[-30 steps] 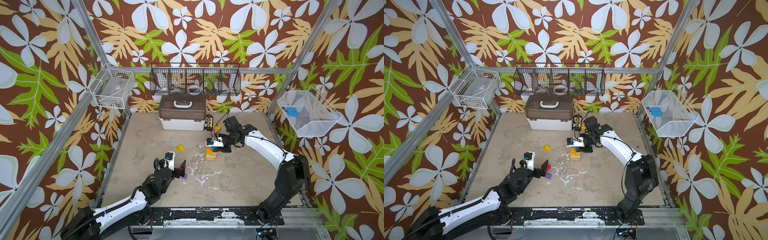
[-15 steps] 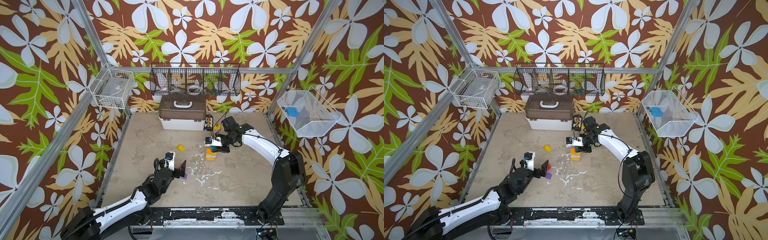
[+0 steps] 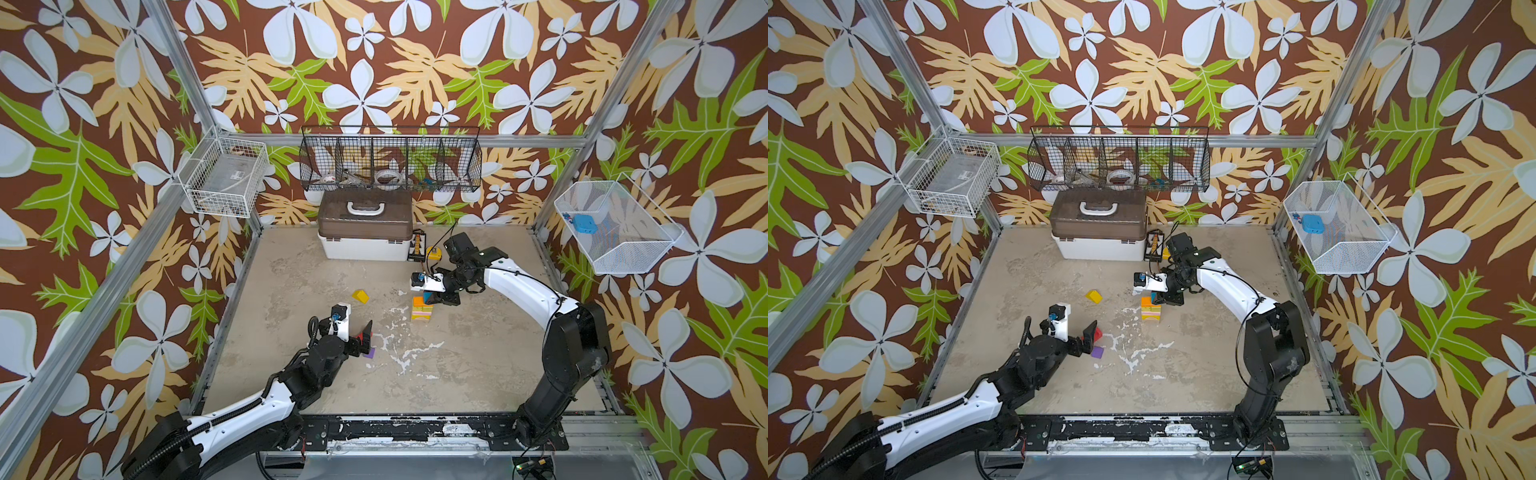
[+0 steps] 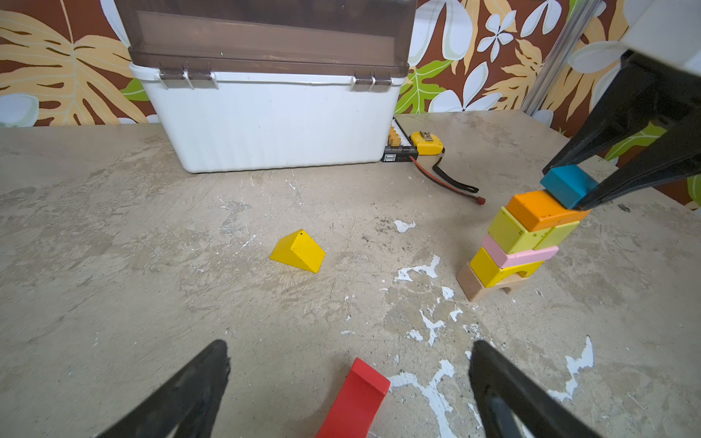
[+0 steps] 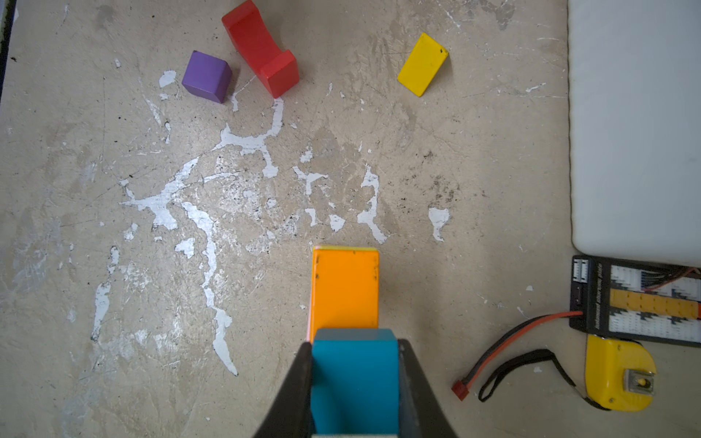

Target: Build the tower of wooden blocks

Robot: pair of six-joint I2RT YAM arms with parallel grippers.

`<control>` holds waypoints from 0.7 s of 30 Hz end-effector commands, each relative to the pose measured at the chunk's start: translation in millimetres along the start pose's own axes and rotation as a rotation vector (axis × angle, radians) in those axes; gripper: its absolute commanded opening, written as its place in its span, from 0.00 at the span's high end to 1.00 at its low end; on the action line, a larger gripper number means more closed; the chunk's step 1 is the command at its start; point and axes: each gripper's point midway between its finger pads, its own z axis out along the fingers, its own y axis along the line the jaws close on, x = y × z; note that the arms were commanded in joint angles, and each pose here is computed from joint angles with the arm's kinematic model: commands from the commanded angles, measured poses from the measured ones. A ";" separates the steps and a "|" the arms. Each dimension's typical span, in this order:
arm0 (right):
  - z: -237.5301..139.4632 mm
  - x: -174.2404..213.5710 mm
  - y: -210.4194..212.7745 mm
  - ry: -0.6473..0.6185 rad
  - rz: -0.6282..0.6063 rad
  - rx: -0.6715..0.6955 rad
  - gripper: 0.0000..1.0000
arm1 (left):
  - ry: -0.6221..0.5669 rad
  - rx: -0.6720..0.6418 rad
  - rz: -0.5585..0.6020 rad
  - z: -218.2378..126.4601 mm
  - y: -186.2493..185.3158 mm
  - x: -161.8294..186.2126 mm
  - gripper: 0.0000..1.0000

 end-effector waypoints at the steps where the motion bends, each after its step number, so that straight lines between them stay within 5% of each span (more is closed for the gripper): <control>1: -2.1 -2.7 1.9 -0.014 0.014 -0.005 0.76 | -0.022 0.004 -0.009 0.2 -1.4 -6.8 0.00; 21: -3.8 -5.0 -2.2 -0.028 0.039 0.005 0.60 | -0.024 0.008 -0.010 0.2 -2.2 -7.5 0.00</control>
